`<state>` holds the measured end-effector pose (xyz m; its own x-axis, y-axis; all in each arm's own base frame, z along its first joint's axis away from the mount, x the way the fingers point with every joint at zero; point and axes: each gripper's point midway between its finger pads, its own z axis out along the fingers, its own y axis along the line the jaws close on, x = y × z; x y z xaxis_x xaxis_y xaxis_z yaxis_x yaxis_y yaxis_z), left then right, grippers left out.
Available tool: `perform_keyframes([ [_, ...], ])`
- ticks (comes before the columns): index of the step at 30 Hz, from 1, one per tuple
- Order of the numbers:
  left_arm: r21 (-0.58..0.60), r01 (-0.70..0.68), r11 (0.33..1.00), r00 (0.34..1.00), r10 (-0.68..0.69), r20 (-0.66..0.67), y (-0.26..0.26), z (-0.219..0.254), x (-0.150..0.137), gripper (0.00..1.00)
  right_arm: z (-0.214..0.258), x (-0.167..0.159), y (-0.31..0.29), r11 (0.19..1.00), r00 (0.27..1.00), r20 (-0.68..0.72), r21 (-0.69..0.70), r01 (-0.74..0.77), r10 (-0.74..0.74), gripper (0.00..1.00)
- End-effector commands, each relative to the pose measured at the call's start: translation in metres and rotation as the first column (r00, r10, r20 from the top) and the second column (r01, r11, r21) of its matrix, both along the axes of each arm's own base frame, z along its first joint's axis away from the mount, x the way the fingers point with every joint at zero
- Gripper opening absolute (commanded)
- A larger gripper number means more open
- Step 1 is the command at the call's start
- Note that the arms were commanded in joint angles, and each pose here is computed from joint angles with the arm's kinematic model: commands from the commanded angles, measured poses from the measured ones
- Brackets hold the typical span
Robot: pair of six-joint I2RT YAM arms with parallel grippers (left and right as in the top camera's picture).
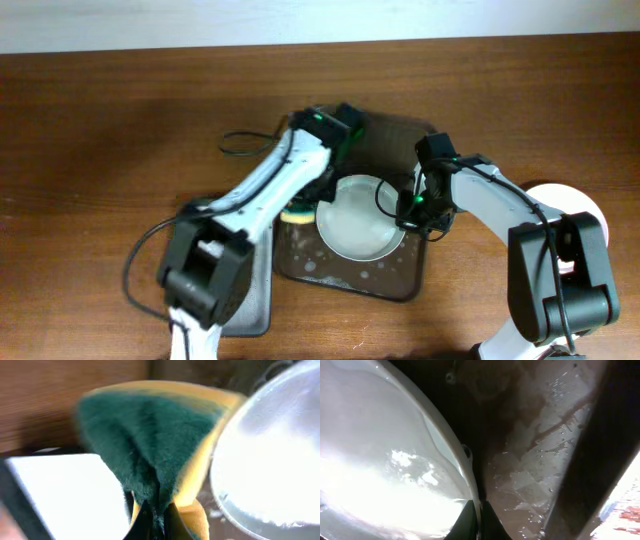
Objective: Clean dirty plates on tray and stack at the side
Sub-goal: 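Return the sponge to the grey tray with the left gripper, then lift the cleaned plate upright off the brown tray with the right gripper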
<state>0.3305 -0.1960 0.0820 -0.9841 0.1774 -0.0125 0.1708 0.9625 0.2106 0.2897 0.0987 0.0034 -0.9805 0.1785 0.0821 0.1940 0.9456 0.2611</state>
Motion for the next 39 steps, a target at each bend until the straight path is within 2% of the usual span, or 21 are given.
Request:
perform_keyframes([
  [1,-0.033,-0.018,0.999,0.991,0.022,0.131,0.043,0.092,-0.008,0.0,-0.002,-0.008,-0.024,0.987,0.993,0.007,-0.112,-0.116,0.118,0.04],
  [2,-0.044,-0.064,0.997,0.988,0.069,0.138,0.066,0.107,-0.014,0.0,0.004,-0.009,-0.024,0.984,0.99,0.02,-0.111,-0.137,0.14,0.04],
  [4,-0.046,-0.162,0.986,0.979,0.166,0.115,0.108,0.098,-0.031,0.0,0.017,-0.01,-0.024,0.982,0.986,0.047,-0.11,-0.151,0.157,0.04],
  [5,-0.061,-0.234,0.97,0.968,0.238,0.074,0.131,0.071,-0.046,0.0,0.022,-0.012,-0.024,0.982,0.986,0.052,-0.11,-0.152,0.158,0.04],
  [6,-0.12,-0.269,0.956,0.961,0.275,0.031,0.138,0.051,-0.055,0.0,0.023,-0.014,-0.025,0.982,0.986,0.047,-0.11,-0.152,0.158,0.04],
  [7,-0.231,-0.286,0.93,0.957,0.291,-0.014,0.136,0.026,-0.061,0.0,0.023,-0.014,-0.025,0.982,0.986,0.044,-0.11,-0.153,0.158,0.04],
  [8,-0.269,-0.344,0.9,0.937,0.346,-0.039,0.148,-0.011,-0.068,0.0,0.024,-0.014,-0.024,0.983,0.986,0.045,-0.103,-0.153,0.158,0.04],
  [11,-0.273,-0.331,0.903,0.942,0.334,-0.039,0.151,-0.047,-0.079,0.02,0.032,-0.015,-0.024,0.983,0.985,0.063,-0.104,-0.154,0.161,0.04],
  [14,-0.282,-0.309,0.908,0.948,0.317,-0.018,0.151,-0.045,-0.074,0.15,0.073,-0.009,-0.028,0.963,0.956,0.205,-0.214,-0.166,0.21,0.04],
  [15,-0.283,-0.309,0.908,0.948,0.318,-0.016,0.151,-0.045,-0.073,0.31,0.095,-0.011,-0.034,0.93,0.93,0.265,-0.329,-0.162,0.256,0.04],
  [16,-0.286,-0.308,0.908,0.948,0.318,-0.01,0.151,-0.045,-0.072,0.63,0.119,-0.012,-0.046,0.879,0.904,0.33,-0.467,-0.094,0.271,0.04],
  [18,-0.285,-0.308,0.908,0.948,0.318,-0.012,0.15,-0.045,-0.072,1.0,0.141,-0.013,-0.05,0.827,0.865,0.387,-0.559,-0.055,0.319,0.04],
  [23,-0.285,-0.308,0.908,0.948,0.318,-0.012,0.15,-0.045,-0.072,1.0,0.197,-0.014,-0.027,0.629,0.688,0.47,-0.777,0.026,0.553,0.04],
  [29,-0.285,-0.308,0.908,0.948,0.318,-0.012,0.15,-0.045,-0.072,1.0,0.24,-0.028,0.008,0.45,0.497,0.454,-0.882,0.138,0.739,0.04],
  [32,-0.285,-0.308,0.908,0.948,0.318,-0.012,0.15,-0.045,-0.072,1.0,0.258,-0.039,0.026,0.347,0.398,0.382,-0.924,0.159,0.834,0.04],
  [34,-0.285,-0.308,0.908,0.948,0.318,-0.012,0.15,-0.045,-0.072,1.0,0.268,-0.043,0.031,0.306,0.364,0.36,-0.931,0.197,0.859,0.04],
  [39,-0.285,-0.308,0.908,0.948,0.318,-0.012,0.15,-0.045,-0.072,1.0,0.269,-0.044,0.033,0.306,0.356,0.36,-0.931,0.199,0.862,0.04],
])
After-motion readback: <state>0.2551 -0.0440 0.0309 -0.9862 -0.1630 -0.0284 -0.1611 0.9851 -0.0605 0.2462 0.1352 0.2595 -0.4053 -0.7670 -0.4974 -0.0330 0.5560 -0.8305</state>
